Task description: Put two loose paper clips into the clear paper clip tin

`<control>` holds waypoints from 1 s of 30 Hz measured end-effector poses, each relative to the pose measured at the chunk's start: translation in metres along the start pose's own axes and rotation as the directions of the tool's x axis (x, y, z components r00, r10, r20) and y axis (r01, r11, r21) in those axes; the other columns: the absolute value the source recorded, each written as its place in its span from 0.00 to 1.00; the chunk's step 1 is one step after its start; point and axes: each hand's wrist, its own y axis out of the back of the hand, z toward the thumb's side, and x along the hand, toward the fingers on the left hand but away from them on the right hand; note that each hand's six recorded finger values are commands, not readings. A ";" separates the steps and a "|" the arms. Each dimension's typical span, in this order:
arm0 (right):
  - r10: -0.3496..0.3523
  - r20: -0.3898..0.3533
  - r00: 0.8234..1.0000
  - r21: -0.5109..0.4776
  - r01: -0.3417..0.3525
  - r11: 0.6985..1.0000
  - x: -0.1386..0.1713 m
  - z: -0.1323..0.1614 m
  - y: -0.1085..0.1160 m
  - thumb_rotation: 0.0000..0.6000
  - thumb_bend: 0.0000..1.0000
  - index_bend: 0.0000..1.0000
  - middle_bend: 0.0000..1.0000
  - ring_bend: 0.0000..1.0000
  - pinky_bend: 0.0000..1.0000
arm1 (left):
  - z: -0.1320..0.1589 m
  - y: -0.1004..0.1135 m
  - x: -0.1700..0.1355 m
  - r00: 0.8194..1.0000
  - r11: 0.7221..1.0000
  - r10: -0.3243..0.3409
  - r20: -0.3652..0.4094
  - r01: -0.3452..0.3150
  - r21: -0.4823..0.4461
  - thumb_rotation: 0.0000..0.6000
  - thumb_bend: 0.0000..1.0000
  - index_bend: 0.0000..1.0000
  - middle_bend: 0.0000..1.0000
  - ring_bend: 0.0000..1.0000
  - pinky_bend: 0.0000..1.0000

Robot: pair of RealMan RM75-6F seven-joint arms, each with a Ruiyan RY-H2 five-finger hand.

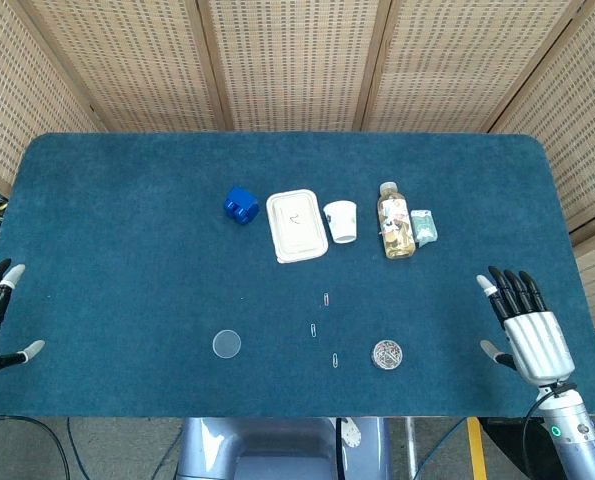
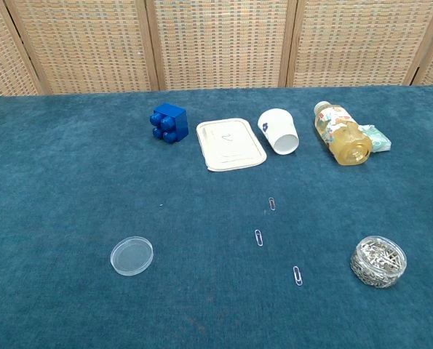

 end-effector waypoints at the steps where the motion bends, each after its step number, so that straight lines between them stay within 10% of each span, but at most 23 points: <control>1: 0.003 -0.003 1.000 -0.002 -0.003 1.000 -0.001 0.001 -0.001 1.00 0.00 0.00 0.00 0.00 0.00 | 0.000 0.000 0.000 1.000 1.000 0.000 -0.001 0.000 0.000 1.00 0.00 0.00 0.00 0.00 0.00; 11: 0.092 -0.178 0.980 -0.023 -0.097 0.995 -0.043 0.047 -0.001 1.00 0.00 0.02 0.00 0.00 0.00 | 0.000 0.000 0.002 1.000 1.000 -0.002 -0.003 0.002 -0.002 1.00 0.00 0.00 0.00 0.00 0.00; 30: 0.259 -0.577 0.775 0.116 -0.236 0.965 -0.147 0.219 -0.039 1.00 0.20 0.37 0.00 0.00 0.00 | -0.009 -0.010 0.014 0.999 0.999 -0.036 -0.039 0.037 0.007 1.00 0.00 0.00 0.00 0.00 0.00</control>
